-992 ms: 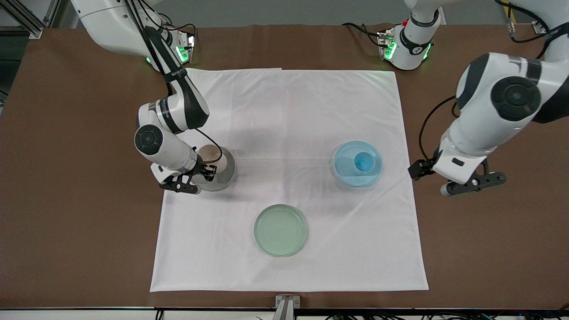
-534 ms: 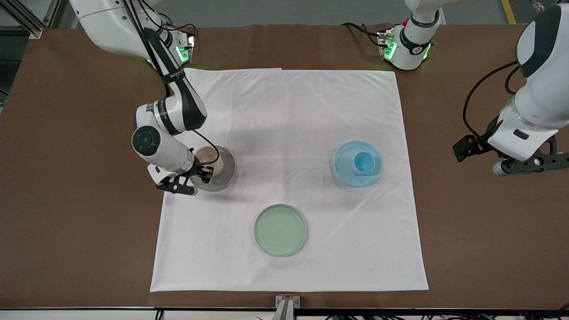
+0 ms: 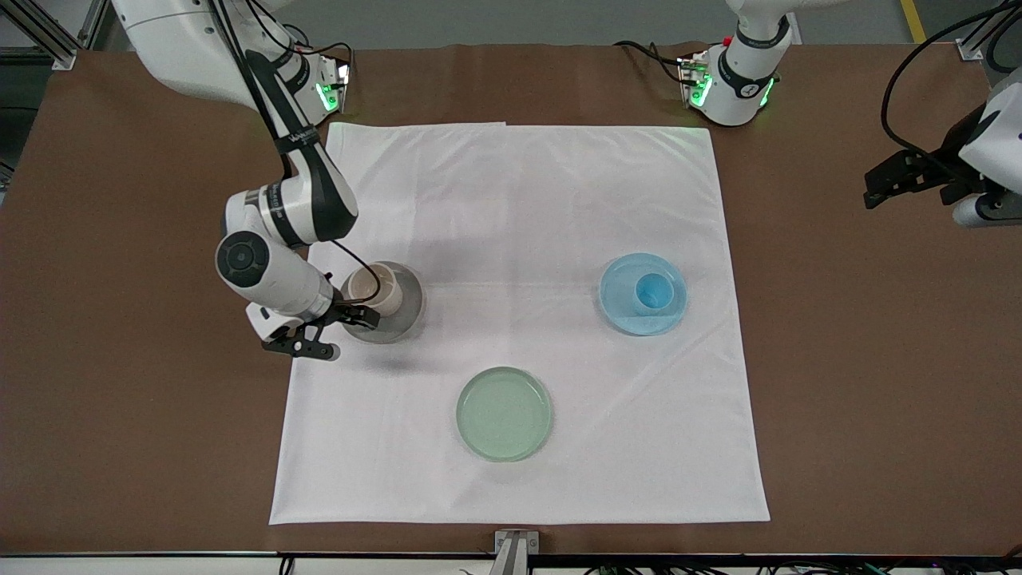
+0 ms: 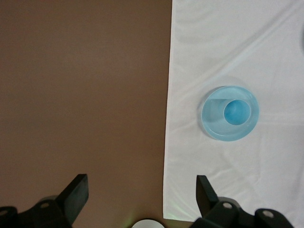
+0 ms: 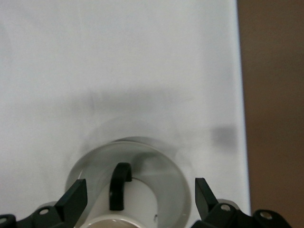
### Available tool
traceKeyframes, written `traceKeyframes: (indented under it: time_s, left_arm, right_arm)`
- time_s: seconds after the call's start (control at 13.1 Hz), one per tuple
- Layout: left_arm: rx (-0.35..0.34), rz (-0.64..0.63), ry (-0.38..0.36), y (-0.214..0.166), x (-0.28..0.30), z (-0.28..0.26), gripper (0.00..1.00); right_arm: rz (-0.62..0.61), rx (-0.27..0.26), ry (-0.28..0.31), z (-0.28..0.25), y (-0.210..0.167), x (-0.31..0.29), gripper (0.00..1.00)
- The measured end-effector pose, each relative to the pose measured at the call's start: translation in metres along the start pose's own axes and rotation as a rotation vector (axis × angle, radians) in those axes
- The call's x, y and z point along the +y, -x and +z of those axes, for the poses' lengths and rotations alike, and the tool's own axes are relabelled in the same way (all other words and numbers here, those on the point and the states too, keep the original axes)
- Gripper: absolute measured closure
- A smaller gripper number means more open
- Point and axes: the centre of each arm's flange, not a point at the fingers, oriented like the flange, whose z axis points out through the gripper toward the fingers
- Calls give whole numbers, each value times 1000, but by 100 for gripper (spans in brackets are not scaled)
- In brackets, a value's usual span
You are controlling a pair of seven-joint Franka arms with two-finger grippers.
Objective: Place blue cup in blue plate and white mug in gray plate
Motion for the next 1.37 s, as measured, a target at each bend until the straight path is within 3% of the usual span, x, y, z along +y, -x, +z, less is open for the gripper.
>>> traceKeyframes:
  time_s: [0.31,0.61,0.99,1.22,1.37]
  left_arm:
    - [2,14,18,15,-6,-6,0]
    - [10,20,20,25,-6,-11,0]
    - [3,33,19,28,0,-9,0]
    - [-8,43,16,32,6,-4,0]
    - [-9,47,14,34,8,-4,0]
  right_arm:
    - [-69,-95,10,-76,-45,112,0]
    - [-59,-132,32,-168,-54,184,0]
    - [-9,-107,30,-239,-52,222,0]
    - [-8,-83,27,-255,-52,223,0]
    - [-17,-97,25,-256,-50,218,0]
